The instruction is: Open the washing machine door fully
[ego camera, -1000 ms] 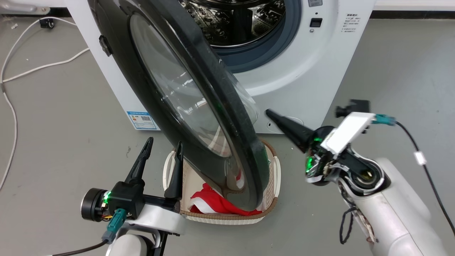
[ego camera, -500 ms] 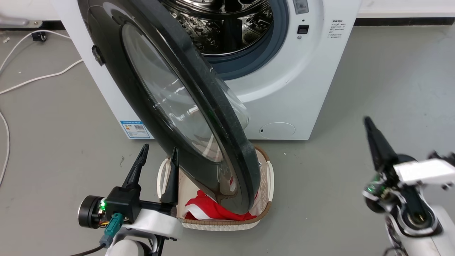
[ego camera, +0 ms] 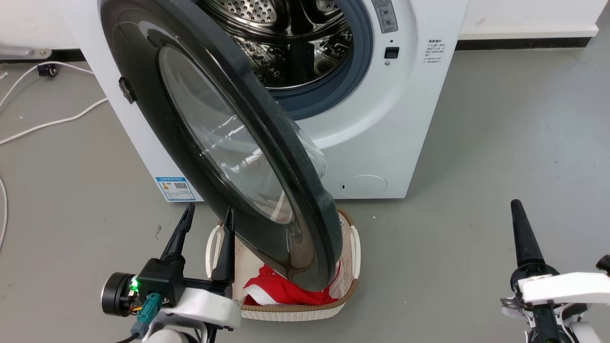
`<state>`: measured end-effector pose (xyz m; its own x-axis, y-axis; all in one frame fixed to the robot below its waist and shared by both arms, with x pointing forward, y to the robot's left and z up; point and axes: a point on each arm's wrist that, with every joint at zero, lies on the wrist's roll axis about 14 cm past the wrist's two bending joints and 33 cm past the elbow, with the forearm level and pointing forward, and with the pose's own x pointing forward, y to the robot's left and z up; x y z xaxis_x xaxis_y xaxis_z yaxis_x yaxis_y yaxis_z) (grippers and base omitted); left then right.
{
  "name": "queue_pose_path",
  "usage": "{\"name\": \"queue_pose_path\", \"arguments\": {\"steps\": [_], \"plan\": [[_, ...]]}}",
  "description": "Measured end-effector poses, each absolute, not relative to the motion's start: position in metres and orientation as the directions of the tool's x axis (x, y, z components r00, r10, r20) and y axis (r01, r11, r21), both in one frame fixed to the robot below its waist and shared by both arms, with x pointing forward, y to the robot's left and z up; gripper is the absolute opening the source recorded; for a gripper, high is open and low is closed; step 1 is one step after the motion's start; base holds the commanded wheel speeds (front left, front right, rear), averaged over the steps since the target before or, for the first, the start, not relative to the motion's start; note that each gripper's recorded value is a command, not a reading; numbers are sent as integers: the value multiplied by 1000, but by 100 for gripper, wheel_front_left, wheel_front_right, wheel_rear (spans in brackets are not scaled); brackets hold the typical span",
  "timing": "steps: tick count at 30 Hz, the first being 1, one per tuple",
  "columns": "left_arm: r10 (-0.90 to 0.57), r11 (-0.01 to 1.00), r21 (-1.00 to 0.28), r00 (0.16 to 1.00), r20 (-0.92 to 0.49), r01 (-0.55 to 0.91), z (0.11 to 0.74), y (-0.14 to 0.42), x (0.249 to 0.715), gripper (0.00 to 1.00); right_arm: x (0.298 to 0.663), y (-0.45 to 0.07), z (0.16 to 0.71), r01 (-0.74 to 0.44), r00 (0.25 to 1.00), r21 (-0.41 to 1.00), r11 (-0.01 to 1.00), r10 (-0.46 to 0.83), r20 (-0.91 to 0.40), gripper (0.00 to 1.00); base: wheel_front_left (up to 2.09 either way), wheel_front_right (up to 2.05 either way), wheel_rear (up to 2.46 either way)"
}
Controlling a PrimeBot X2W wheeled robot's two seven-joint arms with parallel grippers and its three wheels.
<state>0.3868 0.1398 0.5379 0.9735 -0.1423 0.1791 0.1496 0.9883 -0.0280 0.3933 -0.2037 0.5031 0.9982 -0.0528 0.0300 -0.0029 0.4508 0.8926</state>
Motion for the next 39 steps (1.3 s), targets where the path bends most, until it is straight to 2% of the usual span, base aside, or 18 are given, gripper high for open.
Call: {"name": "queue_pose_path", "arguments": {"steps": [5,10,15,21,24,39], "plan": [[-140,989,-27,973,185,148,540,140,385,100,392,-205,510,-30,996,754,656,-47,80,100,0,0,0],[-134,990,-27,974,184,141,540,142,385,100,394,-213,538,-51,982,501,864,-49,185,100,0,0,0],[-128,990,-28,975,181,135,538,144,387,100,388,-203,556,-52,970,247,968,-11,245,100,0,0,0],[-122,991,-26,976,179,129,537,146,388,100,376,-187,545,-63,977,71,996,47,208,100,0,0,0],[-122,991,-25,976,178,128,537,146,389,100,370,-179,534,-79,983,34,996,72,170,100,0,0,0],[-127,991,-14,976,176,132,536,145,389,100,368,-179,522,-74,988,48,996,67,137,100,0,0,0]]}}
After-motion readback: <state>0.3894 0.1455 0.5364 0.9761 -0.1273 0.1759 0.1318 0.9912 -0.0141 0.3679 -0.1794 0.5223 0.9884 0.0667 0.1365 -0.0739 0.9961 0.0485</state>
